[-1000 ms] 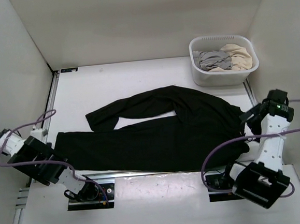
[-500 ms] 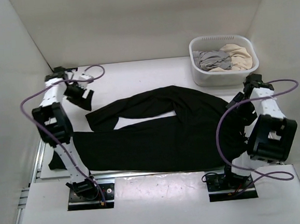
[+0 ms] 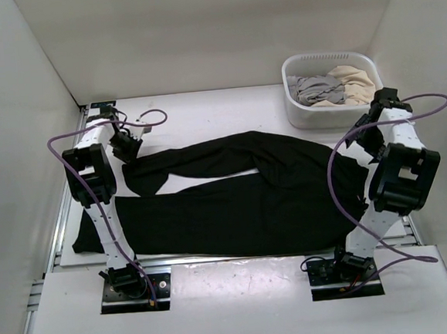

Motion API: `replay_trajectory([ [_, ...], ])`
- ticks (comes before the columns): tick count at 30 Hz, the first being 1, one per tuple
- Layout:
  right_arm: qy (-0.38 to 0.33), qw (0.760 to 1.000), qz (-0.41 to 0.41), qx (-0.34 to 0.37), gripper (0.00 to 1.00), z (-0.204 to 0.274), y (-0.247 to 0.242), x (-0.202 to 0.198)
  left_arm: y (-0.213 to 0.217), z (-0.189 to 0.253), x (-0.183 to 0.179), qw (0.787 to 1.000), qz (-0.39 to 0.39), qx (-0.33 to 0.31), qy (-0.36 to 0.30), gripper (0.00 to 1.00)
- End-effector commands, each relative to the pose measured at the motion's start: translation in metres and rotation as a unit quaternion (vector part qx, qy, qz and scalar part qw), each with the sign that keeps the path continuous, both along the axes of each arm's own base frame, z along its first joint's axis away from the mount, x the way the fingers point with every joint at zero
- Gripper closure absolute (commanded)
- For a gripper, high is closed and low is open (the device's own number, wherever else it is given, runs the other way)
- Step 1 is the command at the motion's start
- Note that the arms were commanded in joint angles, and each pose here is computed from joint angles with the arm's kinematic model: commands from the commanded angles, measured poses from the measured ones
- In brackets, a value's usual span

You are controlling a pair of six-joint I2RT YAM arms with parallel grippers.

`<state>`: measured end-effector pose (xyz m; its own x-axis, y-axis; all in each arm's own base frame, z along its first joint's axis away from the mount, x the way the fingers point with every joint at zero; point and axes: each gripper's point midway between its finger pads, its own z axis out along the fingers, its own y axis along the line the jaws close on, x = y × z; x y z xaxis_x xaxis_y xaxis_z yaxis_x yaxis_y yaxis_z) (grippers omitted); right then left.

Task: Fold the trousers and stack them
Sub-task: Flatten the trousers out

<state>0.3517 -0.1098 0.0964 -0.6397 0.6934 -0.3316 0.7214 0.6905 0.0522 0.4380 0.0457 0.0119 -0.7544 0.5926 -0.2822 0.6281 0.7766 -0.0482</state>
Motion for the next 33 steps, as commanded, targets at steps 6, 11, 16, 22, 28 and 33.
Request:
replay_trajectory([
  [6,0.034,0.995,-0.026,0.088,0.15,-0.061,0.003,0.024,-0.006,0.011,0.002,1.000,0.004,-0.010,-0.011,0.86],
  [11,0.046,0.992,-0.019,0.116,0.31,-0.071,0.024,0.010,-0.004,0.037,0.021,0.999,0.008,-0.006,-0.051,0.86],
  [16,0.058,0.991,-0.012,0.124,0.86,-0.070,0.034,-0.006,0.004,0.068,0.035,0.996,0.023,0.016,-0.088,0.86],
  [22,0.007,1.000,-0.015,0.010,1.00,-0.021,-0.007,0.010,0.025,0.140,0.076,0.979,0.049,0.064,-0.186,0.86],
  [28,-0.018,0.996,-0.038,-0.079,1.00,0.031,-0.028,-0.018,0.036,0.208,0.075,0.957,0.056,0.102,-0.264,0.86],
  [33,-0.040,0.995,-0.040,-0.087,1.00,0.039,-0.024,-0.039,0.048,0.186,0.036,0.960,0.062,0.132,-0.237,0.86],
])
